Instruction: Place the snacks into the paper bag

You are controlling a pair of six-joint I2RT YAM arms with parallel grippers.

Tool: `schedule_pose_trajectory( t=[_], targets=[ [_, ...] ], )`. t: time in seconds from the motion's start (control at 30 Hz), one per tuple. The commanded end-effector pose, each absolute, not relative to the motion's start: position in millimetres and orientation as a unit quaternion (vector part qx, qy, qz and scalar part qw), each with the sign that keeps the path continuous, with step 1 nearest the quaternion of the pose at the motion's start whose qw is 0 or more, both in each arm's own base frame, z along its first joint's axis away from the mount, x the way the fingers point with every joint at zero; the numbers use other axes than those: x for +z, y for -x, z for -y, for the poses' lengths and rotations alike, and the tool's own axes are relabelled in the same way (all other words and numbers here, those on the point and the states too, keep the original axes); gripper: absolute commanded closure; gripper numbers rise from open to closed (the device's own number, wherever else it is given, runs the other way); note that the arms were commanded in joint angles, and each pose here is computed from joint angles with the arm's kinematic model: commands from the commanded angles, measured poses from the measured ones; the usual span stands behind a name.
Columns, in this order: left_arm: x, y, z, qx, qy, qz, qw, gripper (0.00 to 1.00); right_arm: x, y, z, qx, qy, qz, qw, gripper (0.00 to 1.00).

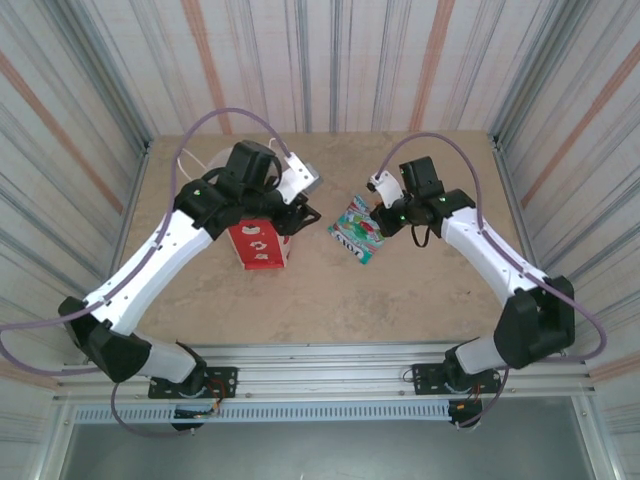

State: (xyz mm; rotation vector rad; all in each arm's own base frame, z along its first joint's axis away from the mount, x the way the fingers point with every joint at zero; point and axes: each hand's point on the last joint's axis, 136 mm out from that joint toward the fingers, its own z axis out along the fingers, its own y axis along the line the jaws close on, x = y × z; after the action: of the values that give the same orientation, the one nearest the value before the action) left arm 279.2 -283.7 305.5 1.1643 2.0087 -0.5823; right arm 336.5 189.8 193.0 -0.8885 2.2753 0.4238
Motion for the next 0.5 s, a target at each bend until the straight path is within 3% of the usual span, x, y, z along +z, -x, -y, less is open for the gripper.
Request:
schedule_pose_trajectory(
  t=[0.0, 0.2, 0.47],
  targets=[
    [289, -280, 304, -0.251, -0.482, -0.758, 0.360, 0.45, 221, -317, -200, 0.183, 0.403, -0.818, 0.366, 1.00],
    [267, -288, 328, -0.281, -0.492, -0.747, 0.348, 0.35, 251, -291, -201, 0.200, 0.435, -0.779, 0.405, 1.00],
    [250, -295, 354, -0.327, -0.504, -0.727, 0.333, 0.30, 290, -264, -205, 0.225, 0.464, -0.726, 0.455, 1.00]
  ],
)
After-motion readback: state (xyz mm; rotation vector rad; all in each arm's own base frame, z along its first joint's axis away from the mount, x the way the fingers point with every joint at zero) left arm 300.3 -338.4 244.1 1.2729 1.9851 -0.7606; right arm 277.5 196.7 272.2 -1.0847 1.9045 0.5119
